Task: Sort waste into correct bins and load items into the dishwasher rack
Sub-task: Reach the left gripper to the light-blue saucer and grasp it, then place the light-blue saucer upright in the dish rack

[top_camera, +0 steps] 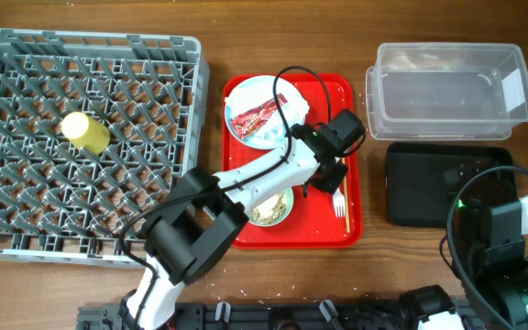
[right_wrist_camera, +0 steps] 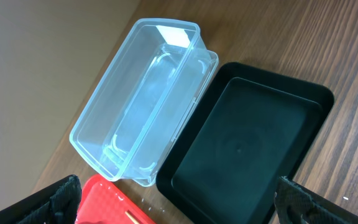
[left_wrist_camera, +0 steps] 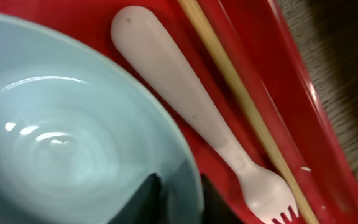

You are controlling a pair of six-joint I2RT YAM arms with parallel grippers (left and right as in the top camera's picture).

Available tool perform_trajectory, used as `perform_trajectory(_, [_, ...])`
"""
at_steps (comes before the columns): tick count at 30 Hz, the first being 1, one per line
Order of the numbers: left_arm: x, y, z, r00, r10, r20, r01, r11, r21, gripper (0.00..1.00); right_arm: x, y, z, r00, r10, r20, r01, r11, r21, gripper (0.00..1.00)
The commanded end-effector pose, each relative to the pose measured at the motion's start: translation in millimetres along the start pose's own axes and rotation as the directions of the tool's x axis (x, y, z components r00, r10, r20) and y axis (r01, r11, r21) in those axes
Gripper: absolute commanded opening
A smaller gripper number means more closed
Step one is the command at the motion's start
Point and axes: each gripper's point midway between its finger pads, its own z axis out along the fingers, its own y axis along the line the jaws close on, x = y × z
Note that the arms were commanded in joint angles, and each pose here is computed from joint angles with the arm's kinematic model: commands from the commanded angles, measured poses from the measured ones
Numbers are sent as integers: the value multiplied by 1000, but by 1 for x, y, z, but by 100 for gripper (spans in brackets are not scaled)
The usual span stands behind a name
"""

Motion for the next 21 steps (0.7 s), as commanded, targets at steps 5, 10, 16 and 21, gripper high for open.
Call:
perform_trajectory(5, [-28,-7,-43,993,8,118,-11,1000,19,4,-3,0,0,1000,9,16,-9,1000,3,100])
perform_trajectory(10, [-45,-13,-115,964,1,267,-17,998,58,4,-3,0,0,1000,9,16,-9,1000,2,100])
perform_trajectory(16, [-64,134,-247,774,-372,512,360,924,126,4,-3,0,0,1000,9,16,-9,1000,3,100])
perform_trajectory(21, [-45,300,-286,477,-689,545,624,703,343,4,-3,0,0,1000,8,16,-8,1000,3,100])
